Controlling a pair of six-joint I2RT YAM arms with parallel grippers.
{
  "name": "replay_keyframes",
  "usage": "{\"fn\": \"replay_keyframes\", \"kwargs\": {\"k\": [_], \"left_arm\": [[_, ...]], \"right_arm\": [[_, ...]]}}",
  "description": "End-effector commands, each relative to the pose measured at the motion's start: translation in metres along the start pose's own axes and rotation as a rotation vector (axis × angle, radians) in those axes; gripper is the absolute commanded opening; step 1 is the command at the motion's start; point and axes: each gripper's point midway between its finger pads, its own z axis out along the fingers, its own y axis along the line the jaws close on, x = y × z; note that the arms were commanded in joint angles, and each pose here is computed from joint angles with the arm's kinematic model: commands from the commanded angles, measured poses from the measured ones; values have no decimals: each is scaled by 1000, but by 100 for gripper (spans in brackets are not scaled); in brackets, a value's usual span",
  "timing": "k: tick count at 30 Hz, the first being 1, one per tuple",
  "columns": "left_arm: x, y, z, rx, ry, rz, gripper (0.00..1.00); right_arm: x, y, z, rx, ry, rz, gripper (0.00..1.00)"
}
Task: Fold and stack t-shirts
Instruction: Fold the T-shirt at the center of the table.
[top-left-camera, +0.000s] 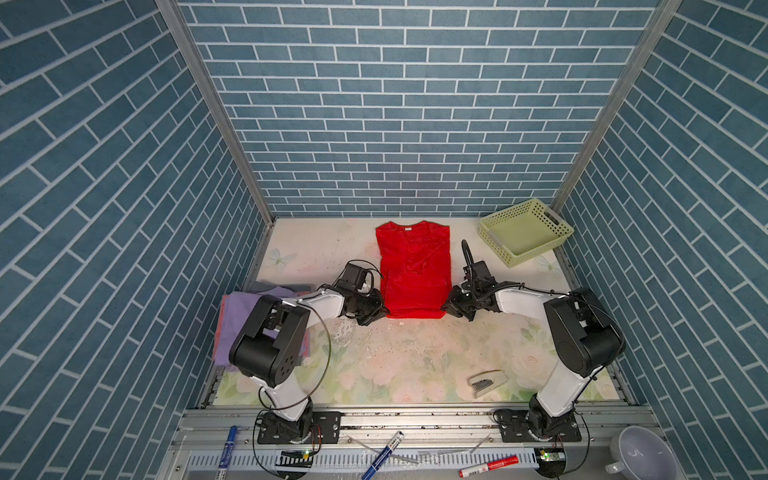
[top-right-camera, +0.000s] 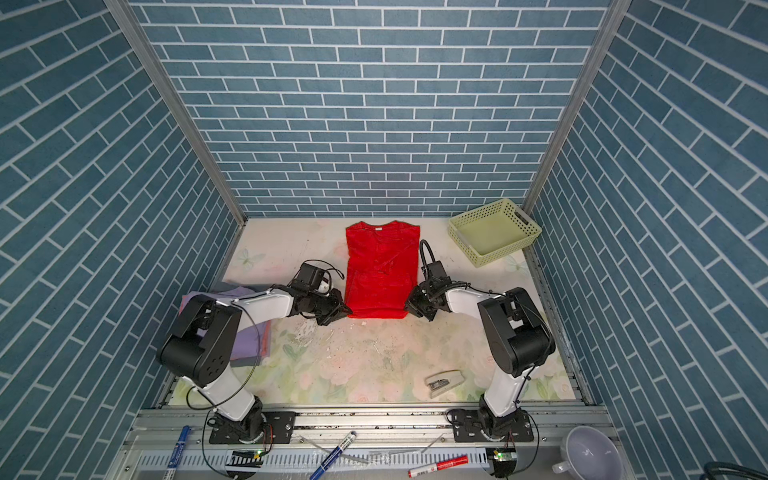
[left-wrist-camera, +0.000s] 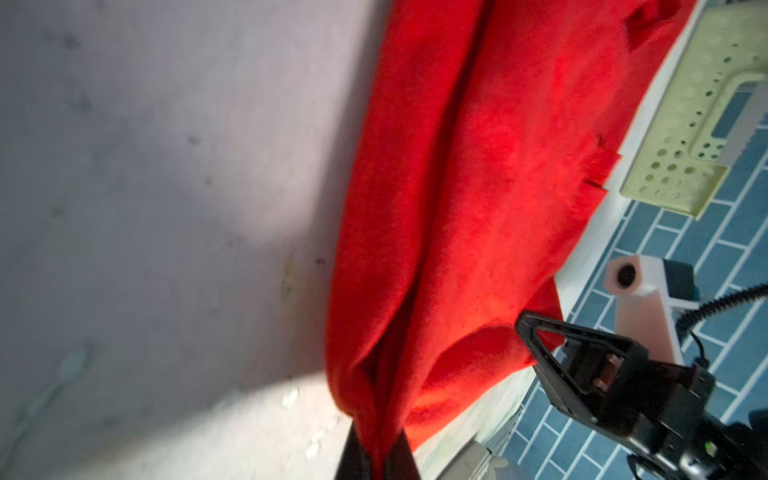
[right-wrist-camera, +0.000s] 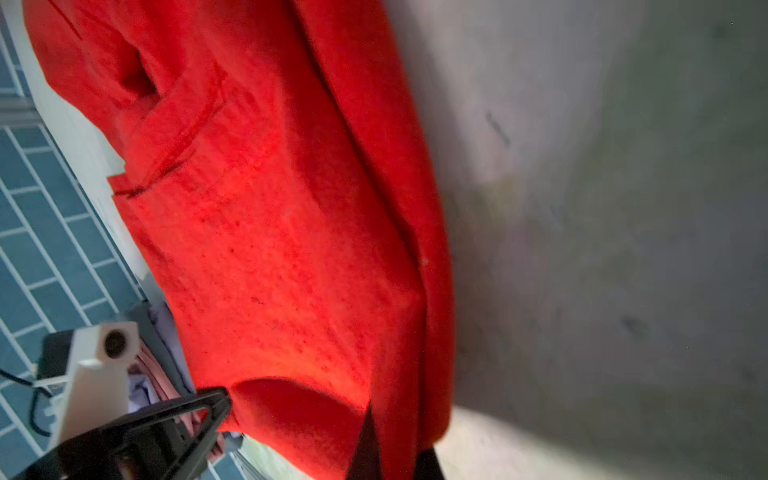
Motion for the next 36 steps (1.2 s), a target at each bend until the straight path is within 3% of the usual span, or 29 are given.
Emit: {"fn": "replay_keyframes", "kwargs": {"k": [1, 6, 8, 12, 16, 24, 36], "left_arm": [[46, 30, -15, -80, 111, -25, 0], [100, 37, -45, -122, 179, -3, 0], [108, 29, -57, -114, 175, 17, 0], [93, -16, -78, -48, 119, 76, 0], [60, -60, -78, 31, 48, 126, 0], [-40, -103, -55, 174, -133, 87, 0], [-154, -97, -7, 184, -164, 4, 0]], "right_arm": [[44, -14, -25, 70, 137, -69, 0], [96, -18, -60, 71, 216, -99, 0], [105, -11, -74, 46, 212, -105, 0], [99, 17, -98, -12, 155, -141, 0], [71, 49, -102, -41, 90, -194, 0], [-38, 108, -76, -144, -55, -147, 0], [-144, 127, -12, -154, -50, -51, 0]]}}
